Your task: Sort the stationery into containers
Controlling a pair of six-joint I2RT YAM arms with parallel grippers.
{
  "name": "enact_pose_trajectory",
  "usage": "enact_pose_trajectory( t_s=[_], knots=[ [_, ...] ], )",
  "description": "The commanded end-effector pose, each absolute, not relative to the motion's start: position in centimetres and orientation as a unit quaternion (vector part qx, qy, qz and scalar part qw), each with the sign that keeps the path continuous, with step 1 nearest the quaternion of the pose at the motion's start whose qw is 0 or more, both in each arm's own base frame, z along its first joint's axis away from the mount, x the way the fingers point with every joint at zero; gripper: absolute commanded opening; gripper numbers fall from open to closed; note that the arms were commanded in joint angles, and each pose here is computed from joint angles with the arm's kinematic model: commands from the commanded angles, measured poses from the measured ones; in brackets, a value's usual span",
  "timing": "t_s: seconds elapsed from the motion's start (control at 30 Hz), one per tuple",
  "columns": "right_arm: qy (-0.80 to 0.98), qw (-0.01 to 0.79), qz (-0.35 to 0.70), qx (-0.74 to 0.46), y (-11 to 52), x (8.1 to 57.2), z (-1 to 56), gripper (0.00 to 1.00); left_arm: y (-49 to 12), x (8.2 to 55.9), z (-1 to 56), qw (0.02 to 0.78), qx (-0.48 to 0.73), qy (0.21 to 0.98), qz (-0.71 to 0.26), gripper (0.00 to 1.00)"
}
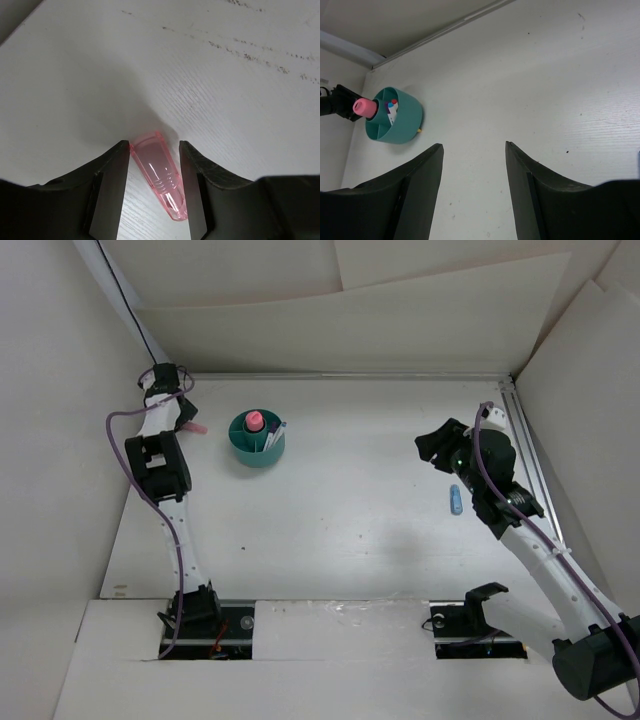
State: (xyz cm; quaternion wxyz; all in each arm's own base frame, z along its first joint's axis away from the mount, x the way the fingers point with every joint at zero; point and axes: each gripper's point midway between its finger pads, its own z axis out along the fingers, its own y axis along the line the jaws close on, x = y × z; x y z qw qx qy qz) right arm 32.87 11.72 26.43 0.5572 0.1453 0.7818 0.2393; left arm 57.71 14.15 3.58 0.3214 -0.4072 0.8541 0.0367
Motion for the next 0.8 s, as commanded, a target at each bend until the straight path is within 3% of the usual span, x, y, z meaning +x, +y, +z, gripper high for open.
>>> enact_pose_trajectory(
  t_s=[0.0, 0.1, 0.23, 0.53, 0.77],
  knots=[
    [0.753, 0.592, 0.256, 0.134, 12.1, 33.0, 29.6, 0.59, 13.3, 56.3, 3.0, 0.29, -0.411, 0.863, 0.041, 0.41],
    [0.753, 0.592, 0.256, 0.134, 12.1, 33.0, 29.6, 0.59, 13.5, 56.0, 2.9, 0.288, -0.413, 0.863, 0.051, 0.43],
    [0.75, 0.595, 0.258, 0.134, 12.0, 32.9, 30.0, 0.59, 13.6, 56.1, 2.9, 0.294, -0.413, 0.861, 0.049, 0.33],
    [0.747, 0.598, 0.259, 0.134, 11.9, 32.7, 30.3, 0.59, 14.5, 57.2, 3.2, 0.306, -0.421, 0.852, 0.064, 0.33],
    [0.75, 0.595, 0.258, 0.134, 12.0, 32.9, 30.0, 0.59, 14.5, 57.2, 2.7, 0.305, -0.413, 0.855, 0.067, 0.14]
  ],
)
